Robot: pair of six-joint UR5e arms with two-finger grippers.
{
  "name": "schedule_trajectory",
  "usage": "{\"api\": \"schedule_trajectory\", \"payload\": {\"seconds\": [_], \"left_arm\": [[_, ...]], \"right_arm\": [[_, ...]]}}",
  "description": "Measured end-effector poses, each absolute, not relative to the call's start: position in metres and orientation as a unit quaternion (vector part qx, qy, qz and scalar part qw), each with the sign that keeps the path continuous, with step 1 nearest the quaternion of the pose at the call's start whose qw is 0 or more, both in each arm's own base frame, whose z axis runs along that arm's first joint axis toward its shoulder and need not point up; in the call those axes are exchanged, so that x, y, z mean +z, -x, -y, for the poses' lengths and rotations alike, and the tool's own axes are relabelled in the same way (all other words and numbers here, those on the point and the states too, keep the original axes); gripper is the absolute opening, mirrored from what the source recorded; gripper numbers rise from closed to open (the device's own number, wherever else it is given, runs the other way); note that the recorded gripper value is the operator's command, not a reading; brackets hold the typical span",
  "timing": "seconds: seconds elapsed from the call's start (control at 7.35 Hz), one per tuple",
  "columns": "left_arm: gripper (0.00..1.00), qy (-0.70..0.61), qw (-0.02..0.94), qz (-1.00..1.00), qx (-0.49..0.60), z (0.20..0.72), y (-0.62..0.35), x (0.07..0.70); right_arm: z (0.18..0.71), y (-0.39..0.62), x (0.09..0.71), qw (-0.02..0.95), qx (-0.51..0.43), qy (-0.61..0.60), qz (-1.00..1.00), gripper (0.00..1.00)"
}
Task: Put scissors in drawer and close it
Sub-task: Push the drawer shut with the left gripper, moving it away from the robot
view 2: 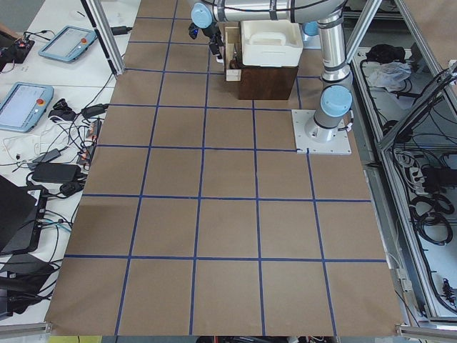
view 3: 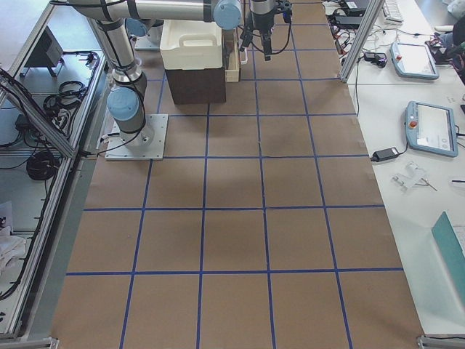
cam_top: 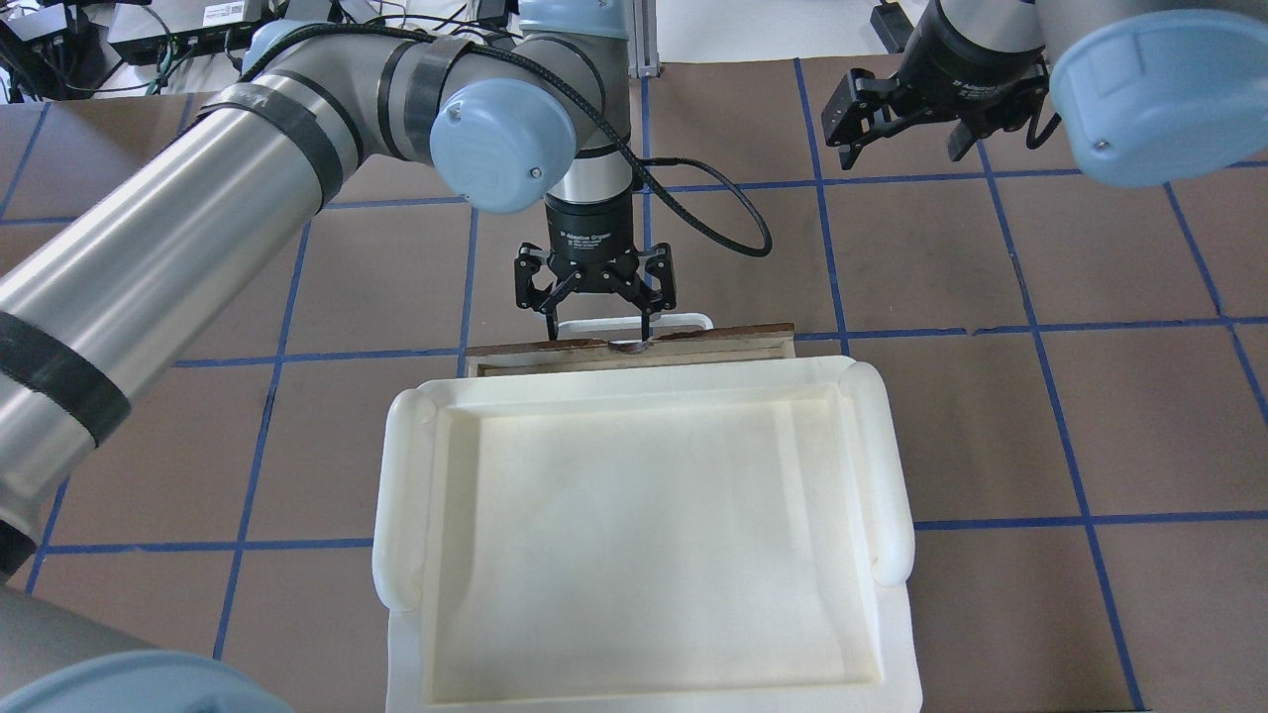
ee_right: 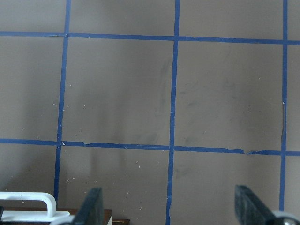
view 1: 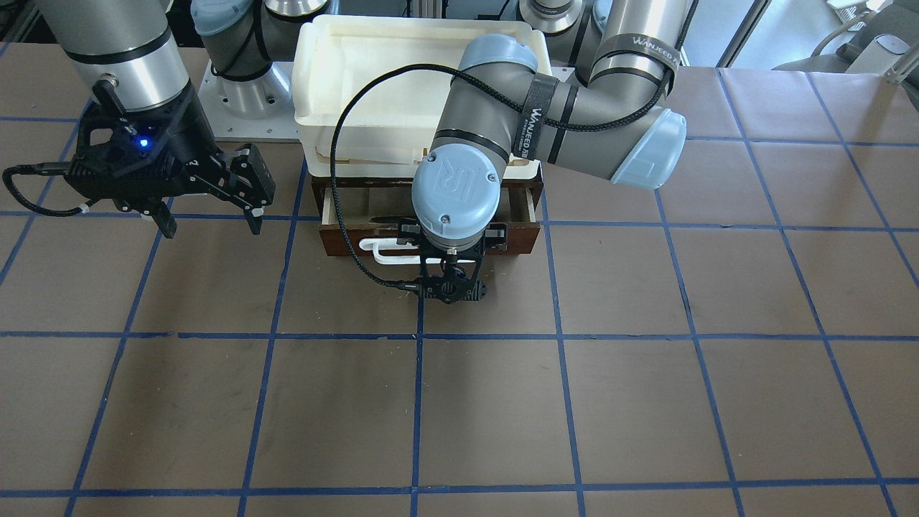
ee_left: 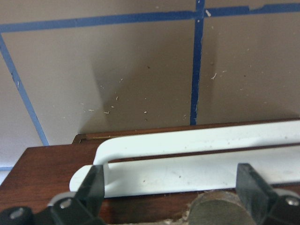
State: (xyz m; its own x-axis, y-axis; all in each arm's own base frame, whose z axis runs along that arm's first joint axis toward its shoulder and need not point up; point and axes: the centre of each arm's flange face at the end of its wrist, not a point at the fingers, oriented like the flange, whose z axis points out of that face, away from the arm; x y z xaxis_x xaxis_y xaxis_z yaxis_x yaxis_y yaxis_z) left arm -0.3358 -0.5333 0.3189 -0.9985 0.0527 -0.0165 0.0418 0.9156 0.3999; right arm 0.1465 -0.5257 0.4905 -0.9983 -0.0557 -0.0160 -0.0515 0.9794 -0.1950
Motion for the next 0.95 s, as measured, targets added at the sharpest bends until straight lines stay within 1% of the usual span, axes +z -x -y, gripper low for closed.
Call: {"api": "schedule_trajectory", "payload": {"seconds": [0.27,0.95], "left_arm": [[1.0,-0.022,0.003,-0.974,0.226,0.521,0.34,0.325],[1.0,-0.028,-0.006,-0.965,0.259,0.499,0.354,0.311]], "right_arm": [[0.525,-0.146,0.492,0.008,-0.1,0.027,-0.995,1.0],[0.525,-0.144,0.493,0.005,-0.1,0.027,-0.995,1.0]]}}
